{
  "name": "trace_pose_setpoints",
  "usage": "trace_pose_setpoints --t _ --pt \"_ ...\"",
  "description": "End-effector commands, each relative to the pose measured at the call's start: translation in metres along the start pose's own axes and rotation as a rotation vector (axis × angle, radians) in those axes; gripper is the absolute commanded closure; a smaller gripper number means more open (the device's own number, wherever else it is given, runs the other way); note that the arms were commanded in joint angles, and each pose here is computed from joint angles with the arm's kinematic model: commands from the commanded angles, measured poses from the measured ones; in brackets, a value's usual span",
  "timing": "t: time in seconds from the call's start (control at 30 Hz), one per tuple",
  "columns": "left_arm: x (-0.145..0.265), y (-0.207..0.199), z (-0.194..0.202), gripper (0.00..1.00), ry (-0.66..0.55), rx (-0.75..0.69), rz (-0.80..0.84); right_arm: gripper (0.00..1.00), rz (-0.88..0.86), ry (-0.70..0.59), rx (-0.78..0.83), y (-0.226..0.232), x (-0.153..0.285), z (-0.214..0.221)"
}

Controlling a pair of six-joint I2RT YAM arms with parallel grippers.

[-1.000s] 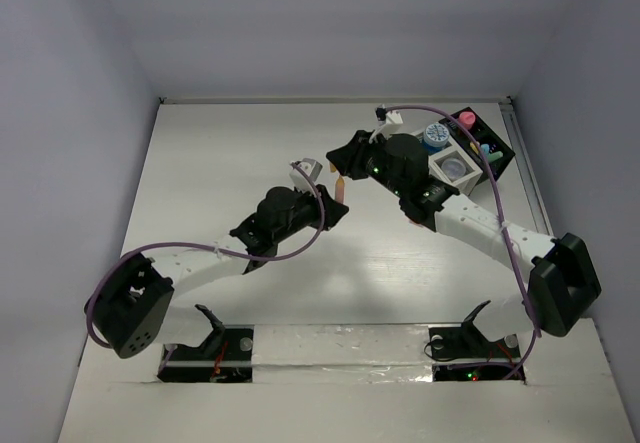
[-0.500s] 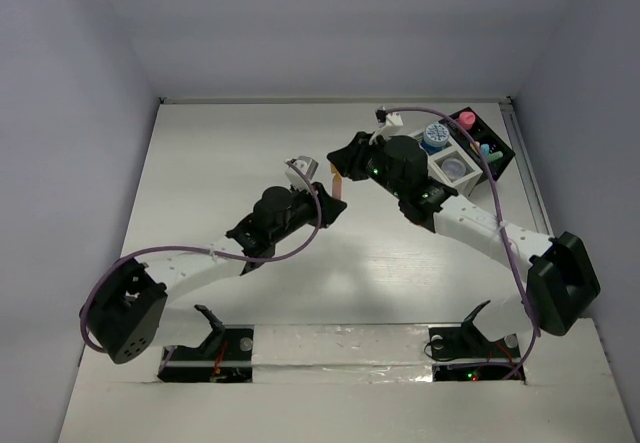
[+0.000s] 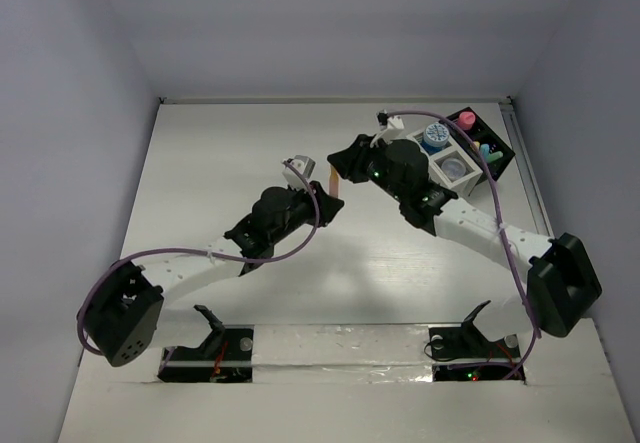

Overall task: Sort the stationery into containers
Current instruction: Close the pen cap on the pen.

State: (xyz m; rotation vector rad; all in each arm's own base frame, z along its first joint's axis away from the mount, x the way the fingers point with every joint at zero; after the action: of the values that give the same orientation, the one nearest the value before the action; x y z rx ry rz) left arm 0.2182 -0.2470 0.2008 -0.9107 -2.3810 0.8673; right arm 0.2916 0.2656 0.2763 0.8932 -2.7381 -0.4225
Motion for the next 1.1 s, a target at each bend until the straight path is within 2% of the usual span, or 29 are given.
trace_pose_setpoints --t 0.0,0.5,0.7,1.07 --pt "-0.001 -0.026 -0.032 1.00 -0.141 0.016 0.078 0.99 -0.050 -0.084 -0.026 0.011 0.011 -0.015" --pt "-0.008 -0.047 -0.049 1.00 -0.196 0.043 0.167 1.00 -0.129 -0.124 -0.054 0.024 0.025 -0.007" --pt "0.007 -0.056 -0.060 1.00 -0.240 0.027 0.181 1.00 -0.218 -0.080 -0.042 0.032 0.034 -0.003" --pt "0.015 -0.048 -0.063 1.00 -0.257 -0.021 0.112 1.00 -0.253 0.022 0.029 0.034 0.055 -0.002"
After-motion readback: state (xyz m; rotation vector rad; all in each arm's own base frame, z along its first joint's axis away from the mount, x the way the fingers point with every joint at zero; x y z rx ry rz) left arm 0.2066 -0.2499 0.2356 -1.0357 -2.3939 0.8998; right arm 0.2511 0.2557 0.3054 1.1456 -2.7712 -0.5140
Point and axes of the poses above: each gripper's point midway between its finger pads, its own x axis back along the fingers, its own y axis along the line the jaws close on, z = x × y, the point moved 8 cm from there along x, back along the fingers, and after that the axes turned 13 degrees about x, right-handed, at the moved point
